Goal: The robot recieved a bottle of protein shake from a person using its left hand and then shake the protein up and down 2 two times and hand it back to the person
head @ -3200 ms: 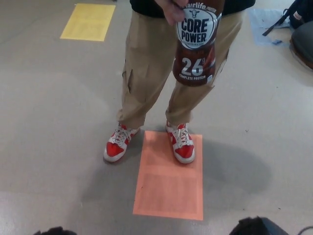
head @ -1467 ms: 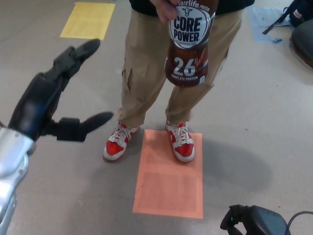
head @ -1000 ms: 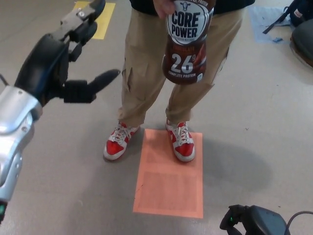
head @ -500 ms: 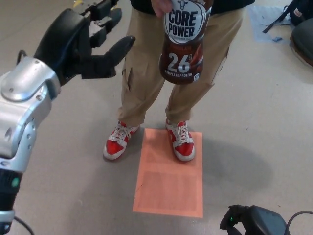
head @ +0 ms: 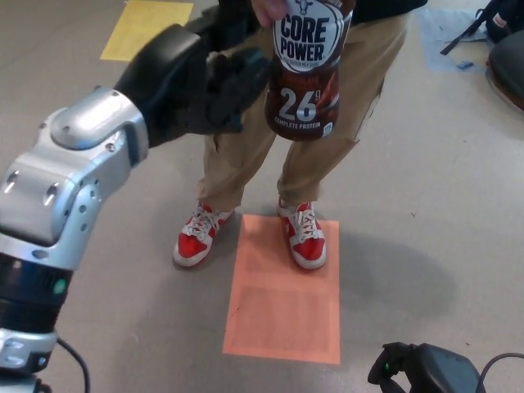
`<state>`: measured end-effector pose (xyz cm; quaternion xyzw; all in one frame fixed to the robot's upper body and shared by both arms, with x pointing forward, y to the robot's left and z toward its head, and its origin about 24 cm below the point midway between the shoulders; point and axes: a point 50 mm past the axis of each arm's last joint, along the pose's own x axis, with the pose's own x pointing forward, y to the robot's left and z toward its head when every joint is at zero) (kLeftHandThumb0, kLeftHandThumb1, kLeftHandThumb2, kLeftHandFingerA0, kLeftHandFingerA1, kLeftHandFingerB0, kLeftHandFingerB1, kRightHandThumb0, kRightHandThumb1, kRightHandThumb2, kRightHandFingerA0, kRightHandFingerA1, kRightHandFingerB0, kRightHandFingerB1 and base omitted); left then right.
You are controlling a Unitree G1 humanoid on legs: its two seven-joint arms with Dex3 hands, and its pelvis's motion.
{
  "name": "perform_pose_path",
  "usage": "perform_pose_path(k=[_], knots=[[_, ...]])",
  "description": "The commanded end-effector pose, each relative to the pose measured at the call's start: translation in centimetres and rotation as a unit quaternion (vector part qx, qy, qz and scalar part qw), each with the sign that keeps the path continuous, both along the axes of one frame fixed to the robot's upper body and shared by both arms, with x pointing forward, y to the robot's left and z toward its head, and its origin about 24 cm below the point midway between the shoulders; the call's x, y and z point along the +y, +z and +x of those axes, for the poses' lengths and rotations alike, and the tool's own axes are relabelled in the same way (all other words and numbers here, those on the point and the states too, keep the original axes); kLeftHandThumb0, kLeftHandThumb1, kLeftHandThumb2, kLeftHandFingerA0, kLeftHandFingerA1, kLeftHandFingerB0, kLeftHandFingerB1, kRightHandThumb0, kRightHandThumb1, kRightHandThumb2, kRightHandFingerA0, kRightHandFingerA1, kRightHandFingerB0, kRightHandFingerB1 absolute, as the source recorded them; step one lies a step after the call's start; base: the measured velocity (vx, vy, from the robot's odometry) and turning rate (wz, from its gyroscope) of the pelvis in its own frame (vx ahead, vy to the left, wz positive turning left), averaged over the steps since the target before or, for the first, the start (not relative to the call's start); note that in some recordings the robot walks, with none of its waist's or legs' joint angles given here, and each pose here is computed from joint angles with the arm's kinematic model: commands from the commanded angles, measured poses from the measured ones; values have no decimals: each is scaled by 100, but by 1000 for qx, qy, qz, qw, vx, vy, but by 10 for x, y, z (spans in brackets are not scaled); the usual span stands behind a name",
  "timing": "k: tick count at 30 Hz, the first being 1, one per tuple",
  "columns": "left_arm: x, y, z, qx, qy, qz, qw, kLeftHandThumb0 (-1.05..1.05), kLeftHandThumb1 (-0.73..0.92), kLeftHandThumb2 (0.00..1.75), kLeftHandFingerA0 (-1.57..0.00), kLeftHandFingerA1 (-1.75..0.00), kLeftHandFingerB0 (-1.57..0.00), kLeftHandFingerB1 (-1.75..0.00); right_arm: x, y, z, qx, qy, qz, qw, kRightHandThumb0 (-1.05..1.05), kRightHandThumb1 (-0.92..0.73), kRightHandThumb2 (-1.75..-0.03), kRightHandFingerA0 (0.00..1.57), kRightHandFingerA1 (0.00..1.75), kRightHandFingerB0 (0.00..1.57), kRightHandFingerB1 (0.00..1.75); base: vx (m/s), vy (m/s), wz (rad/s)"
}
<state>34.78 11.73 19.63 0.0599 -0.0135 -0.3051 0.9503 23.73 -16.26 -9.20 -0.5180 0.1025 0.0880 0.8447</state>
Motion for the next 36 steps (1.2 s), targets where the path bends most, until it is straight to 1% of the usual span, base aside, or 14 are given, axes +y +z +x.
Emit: perform_pose_path(k=[1, 4, 13, 16, 17, 18, 19, 22, 23, 25, 29, 32, 33, 36], knots=[[-42, -13, -23, 236, -129, 68, 961, -92, 56, 93, 0, -11, 0, 0, -8, 3, 1, -17, 8, -9, 1000, -52, -61, -104, 96, 95, 89, 76, 0, 0, 0], [-45, -11, -23, 243, -133, 71, 958, -91, 55, 92, 0, -9, 0, 0, -7, 3, 2, -15, 6, -7, 1000, -51, -59, -106, 93, 93, 88, 75, 0, 0, 0], [-48, -4, -19, 241, -130, 76, 959, -91, 57, 93, 0, -9, 0, 0, -6, 3, 3, -11, 4, 1, 1000, -51, -58, -109, 97, 101, 88, 77, 0, 0, 0], [-48, 0, -16, 238, -127, 70, 960, -90, 56, 92, 0, -9, 0, 0, -6, 3, 3, -13, 8, -6, 1000, -51, -60, -107, 91, 93, 88, 76, 0, 0, 0], [-48, 2, -16, 231, -126, 72, 962, -90, 56, 92, 0, -10, 0, 0, -6, 4, 3, -13, 8, -7, 1000, -51, -55, -115, 92, 95, 86, 81, 0, 0, 0], [-49, 3, -15, 224, -124, 75, 964, -91, 56, 92, 0, -8, 0, 0, -6, 4, 3, -16, 7, -6, 1000, -51, -59, -107, 95, 93, 90, 74, 0, 0, 0], [-49, 4, -14, 220, -121, 76, 965, -92, 57, 92, 0, -7, 0, 0, -6, 4, 3, -21, 6, -7, 1000, -51, -58, -108, 98, 100, 90, 75, 0, 0, 0], [-49, 8, -12, 202, -112, 77, 970, -91, 57, 91, 0, -7, 0, 0, -6, 4, 3, -21, 3, -4, 1000, -52, -54, -116, 102, 105, 87, 83, 0, 0, 0], [-49, 8, -11, 203, -105, 74, 971, -88, 54, 89, 0, -6, 0, 0, -6, 4, 3, -20, 1, -4, 1000, -52, -57, -110, 100, 101, 88, 77, 0, 0, 0], [-49, 11, -8, 204, -82, 72, 973, -86, 52, 88, 0, -6, 0, 0, -5, 4, 3, -19, -1, -2, 1000, -51, -54, -116, 100, 103, 87, 83, 0, 0, 0], [-47, 14, -6, 190, -66, 74, 977, -86, 52, 88, 0, -8, 0, 0, -4, 3, 3, -14, 3, 0, 1000, -50, -56, -111, 101, 102, 90, 76, 0, 0, 0], [-48, 14, -2, 177, -27, 72, 981, -82, 50, 85, 0, -4, 0, 0, -4, 3, 3, -10, 8, -7, 1000, -49, -53, -114, 100, 100, 86, 82, 0, 0, 0], [-48, 14, 0, 178, -15, 66, 982, -78, 47, 83, 0, -4, 0, -3, -5, 3, 3, -11, 10, -10, 1000, -49, -56, -109, 100, 100, 88, 75, 0, 0, 0], [-47, 11, 3, 145, 17, 72, 987, -80, 47, 83, 0, 0, 0, 0, -3, 4, 4, -14, 16, -13, 1000, -49, -54, -117, 102, 101, 87, 81, 0, 0, 0]])
